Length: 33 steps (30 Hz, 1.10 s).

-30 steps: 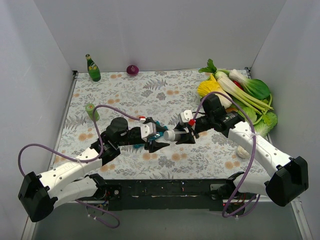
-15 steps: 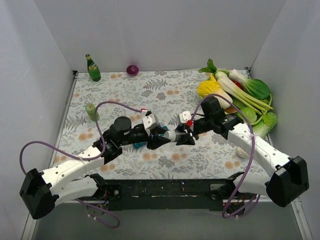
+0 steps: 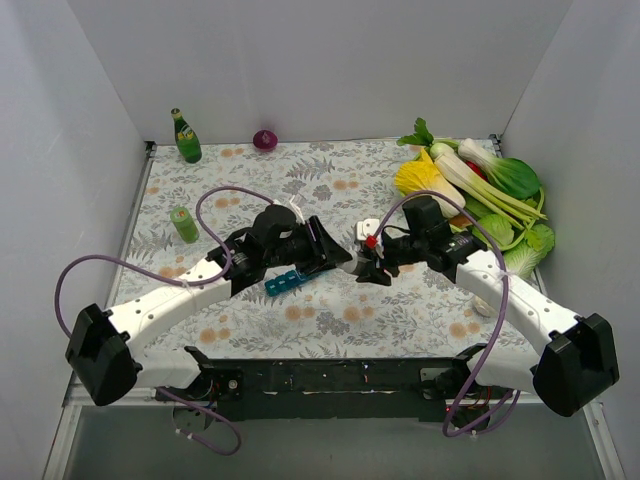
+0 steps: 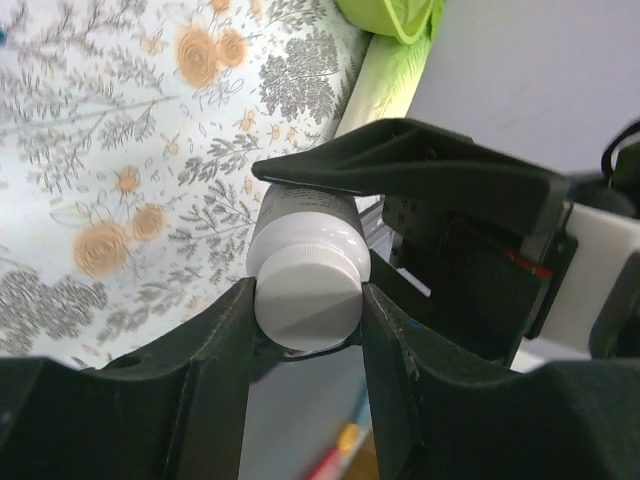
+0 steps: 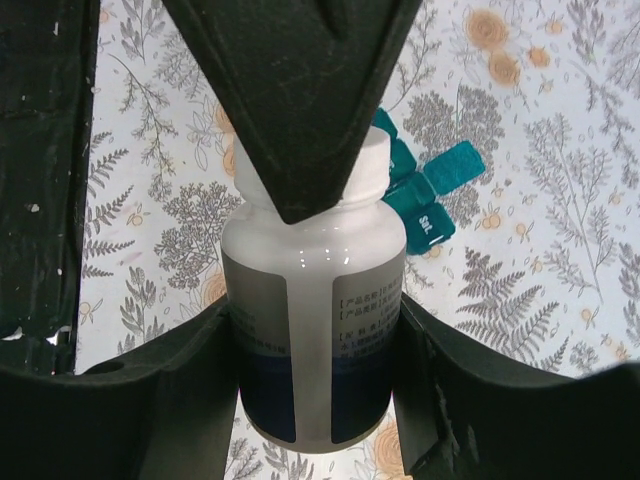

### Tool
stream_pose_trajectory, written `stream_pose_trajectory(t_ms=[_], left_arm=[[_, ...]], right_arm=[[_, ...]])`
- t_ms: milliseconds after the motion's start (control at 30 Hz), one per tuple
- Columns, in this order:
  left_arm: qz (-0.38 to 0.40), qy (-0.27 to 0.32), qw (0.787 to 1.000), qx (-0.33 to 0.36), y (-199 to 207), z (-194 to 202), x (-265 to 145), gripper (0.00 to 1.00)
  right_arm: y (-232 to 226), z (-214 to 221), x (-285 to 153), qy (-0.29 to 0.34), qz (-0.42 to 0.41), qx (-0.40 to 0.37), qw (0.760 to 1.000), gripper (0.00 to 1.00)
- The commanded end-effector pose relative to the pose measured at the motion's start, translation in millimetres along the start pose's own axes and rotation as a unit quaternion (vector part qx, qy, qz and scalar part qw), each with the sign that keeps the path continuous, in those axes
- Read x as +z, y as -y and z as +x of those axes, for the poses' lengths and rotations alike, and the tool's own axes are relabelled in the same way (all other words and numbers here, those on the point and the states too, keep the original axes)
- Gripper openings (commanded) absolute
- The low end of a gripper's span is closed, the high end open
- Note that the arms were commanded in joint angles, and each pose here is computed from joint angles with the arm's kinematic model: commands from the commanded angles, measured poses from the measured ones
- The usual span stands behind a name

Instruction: Sort the pills into containers

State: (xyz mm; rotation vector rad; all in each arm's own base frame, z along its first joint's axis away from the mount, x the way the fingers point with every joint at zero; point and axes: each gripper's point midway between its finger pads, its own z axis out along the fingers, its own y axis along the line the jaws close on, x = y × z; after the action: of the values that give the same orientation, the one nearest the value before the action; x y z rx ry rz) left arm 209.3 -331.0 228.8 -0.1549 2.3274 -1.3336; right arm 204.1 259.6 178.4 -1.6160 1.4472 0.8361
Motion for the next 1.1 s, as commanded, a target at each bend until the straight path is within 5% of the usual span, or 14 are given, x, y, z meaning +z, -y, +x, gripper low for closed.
stream_pose_trajectory(t_ms=[0,267,533,633,833,867,933,1067], left_arm=[[-0.072,-0.036,0.977,-0.199,-10,10,3,0.0],[-0.055,-0.048,0.969,-0.234,-3,0,3,0.0],[-0.001,-0.051,0.98,-0.193,3,1,-6,0.79],[0.015,-0.039,0.989,-0.14,2,-2,-13,0.98],[0.073,-0.01,0.994,0.078,6,-2,-43,0.98],[0.084,-0.008,0.98,0.178,1,0,-47,0.98],[0.124,-0.023,0.956,0.266,1,15,-62,0.98],[0.207,0.012,0.849,0.486,-2,32,-82,0.98]], right_arm=[[7,-15,-3,0.018,0.019,-0.015,1.0,0.01],[7,-10,-4,0.013,0.028,-0.013,0.999,0.01],[7,-11,-4,0.021,0.022,-0.005,1.0,0.01],[4,-10,-4,0.026,0.016,-0.004,1.0,0.01],[-5,-14,-8,0.044,-0.007,-0.004,0.999,0.01],[-8,-15,-9,0.049,-0.016,-0.005,0.999,0.01],[-14,-15,-9,0.053,-0.028,-0.009,0.998,0.01],[-27,-18,-9,0.071,-0.063,-0.015,0.995,0.01]])
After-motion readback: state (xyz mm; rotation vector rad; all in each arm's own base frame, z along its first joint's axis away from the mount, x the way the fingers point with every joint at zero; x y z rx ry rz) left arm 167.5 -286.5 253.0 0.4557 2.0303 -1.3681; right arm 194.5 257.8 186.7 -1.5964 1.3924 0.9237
